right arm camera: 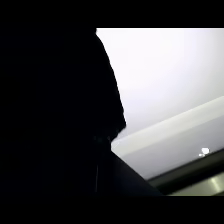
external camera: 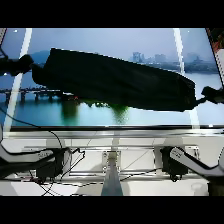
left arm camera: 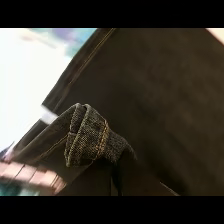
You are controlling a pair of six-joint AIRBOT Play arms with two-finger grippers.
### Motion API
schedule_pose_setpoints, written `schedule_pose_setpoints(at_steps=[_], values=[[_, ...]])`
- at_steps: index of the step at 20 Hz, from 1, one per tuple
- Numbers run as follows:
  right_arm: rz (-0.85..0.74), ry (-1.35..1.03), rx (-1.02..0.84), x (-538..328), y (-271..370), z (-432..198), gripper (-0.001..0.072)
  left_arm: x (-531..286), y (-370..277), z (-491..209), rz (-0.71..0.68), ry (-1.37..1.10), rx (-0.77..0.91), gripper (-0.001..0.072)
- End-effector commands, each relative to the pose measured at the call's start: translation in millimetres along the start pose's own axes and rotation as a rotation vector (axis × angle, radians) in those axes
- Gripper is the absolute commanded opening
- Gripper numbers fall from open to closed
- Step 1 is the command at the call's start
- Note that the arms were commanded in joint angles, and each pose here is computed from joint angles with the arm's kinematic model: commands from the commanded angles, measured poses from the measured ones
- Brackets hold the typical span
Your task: Fold the clothes and pants, and hang the long-sleeved shirts on hangers.
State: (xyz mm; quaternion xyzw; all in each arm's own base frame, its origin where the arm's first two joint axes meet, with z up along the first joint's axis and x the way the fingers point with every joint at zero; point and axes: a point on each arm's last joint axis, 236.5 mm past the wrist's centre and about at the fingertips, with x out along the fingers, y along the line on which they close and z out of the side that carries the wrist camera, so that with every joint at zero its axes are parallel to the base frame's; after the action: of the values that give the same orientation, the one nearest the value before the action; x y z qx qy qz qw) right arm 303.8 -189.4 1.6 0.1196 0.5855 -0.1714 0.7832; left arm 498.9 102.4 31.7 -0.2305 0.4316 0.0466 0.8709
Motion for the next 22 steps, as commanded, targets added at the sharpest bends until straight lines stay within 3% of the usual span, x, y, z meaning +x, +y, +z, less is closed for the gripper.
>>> schedule_pose_setpoints(at_steps=[1, 10, 11, 12, 13, 18, 22], values=[[0.021, -0.027, 0.001, 33, 20, 59, 0.0061, 45, -24, 42, -0.033, -0.033, -0.034, 0.0017], [0.236, -0.511, 0.43, 39, 37, 220, 0.0084, 91, -59, 114, -0.165, -0.278, -0.201, 0.0023], [0.266, -0.562, 0.476, 37, 37, 232, 0.0272, 96, -63, 115, -0.168, -0.294, -0.198, 0.01], [0.284, -0.573, 0.5, 36, 38, 235, 0.0546, 101, -68, 112, -0.17, -0.29, -0.192, 0.0565], [0.287, -0.571, 0.501, 36, 39, 235, 0.0711, 105, -70, 108, -0.171, -0.279, -0.188, 0.0704], [0.251, -0.521, 0.45, 39, 37, 222, 0.0684, 105, -57, 72, -0.147, -0.103, -0.172, 0.0705], [0.245, -0.459, 0.413, 45, 42, 210, 0.0683, 92, 9, 6, 0.018, 0.2, -0.142, 0.069]])
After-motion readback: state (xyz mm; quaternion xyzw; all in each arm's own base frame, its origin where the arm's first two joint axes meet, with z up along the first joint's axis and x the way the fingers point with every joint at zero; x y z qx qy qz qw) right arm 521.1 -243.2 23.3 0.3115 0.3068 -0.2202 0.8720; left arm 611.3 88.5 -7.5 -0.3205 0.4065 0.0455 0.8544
